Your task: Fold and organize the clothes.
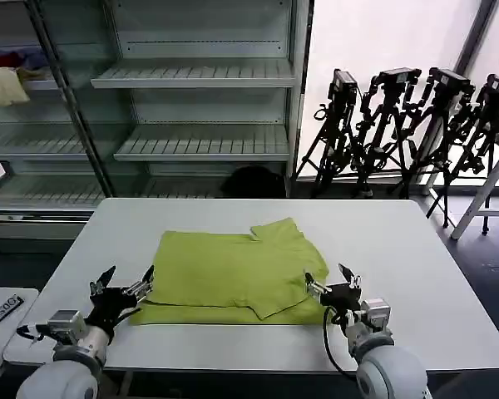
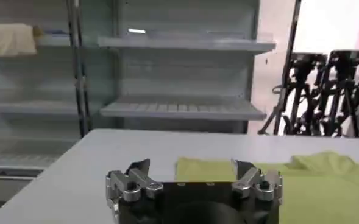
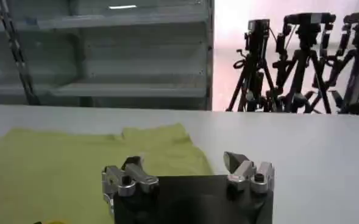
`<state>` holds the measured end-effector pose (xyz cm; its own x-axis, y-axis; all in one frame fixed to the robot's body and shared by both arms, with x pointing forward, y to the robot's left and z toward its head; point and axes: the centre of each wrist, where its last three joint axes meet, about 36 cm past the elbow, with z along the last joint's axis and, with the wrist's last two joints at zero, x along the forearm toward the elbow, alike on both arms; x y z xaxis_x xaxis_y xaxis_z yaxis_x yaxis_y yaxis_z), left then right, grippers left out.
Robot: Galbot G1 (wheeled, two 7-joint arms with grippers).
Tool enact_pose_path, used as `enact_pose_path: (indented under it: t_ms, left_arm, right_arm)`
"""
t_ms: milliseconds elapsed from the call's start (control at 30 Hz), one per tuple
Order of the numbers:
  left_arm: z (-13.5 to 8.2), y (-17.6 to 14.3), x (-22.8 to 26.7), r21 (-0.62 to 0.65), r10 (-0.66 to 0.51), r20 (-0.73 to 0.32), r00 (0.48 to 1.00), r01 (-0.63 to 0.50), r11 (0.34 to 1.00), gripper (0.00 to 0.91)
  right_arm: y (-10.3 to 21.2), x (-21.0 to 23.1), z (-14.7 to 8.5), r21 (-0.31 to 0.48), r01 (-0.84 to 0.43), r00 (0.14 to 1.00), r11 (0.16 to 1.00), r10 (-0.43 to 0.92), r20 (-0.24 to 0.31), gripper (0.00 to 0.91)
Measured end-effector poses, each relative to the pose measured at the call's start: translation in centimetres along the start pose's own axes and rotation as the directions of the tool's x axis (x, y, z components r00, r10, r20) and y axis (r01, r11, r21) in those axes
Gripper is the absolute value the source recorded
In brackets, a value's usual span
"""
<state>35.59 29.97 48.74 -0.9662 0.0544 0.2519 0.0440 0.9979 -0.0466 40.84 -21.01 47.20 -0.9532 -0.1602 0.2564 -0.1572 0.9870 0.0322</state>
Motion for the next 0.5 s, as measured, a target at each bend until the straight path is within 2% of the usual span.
enact_pose_path:
  t_ms: [200, 500]
  left_arm:
    - [-0.3, 1.4, -4.5, -0.014, 0.025, -0.024, 0.999, -0.025, 1.0, 0.907]
    - [-0.3, 3.8, -11.9, -0.065, 0.035, -0.108, 0.994, -0.042, 0.997, 0.907]
  right_arm:
    - [-0.3, -5.3, -0.7, -0.013, -0.021, 1.0, 1.0, 0.021, -0.009, 0.907]
    - [0.6, -11.7, -0.9, -0.038, -0.037, 0.997, 0.999, 0.034, -0.067, 0.907]
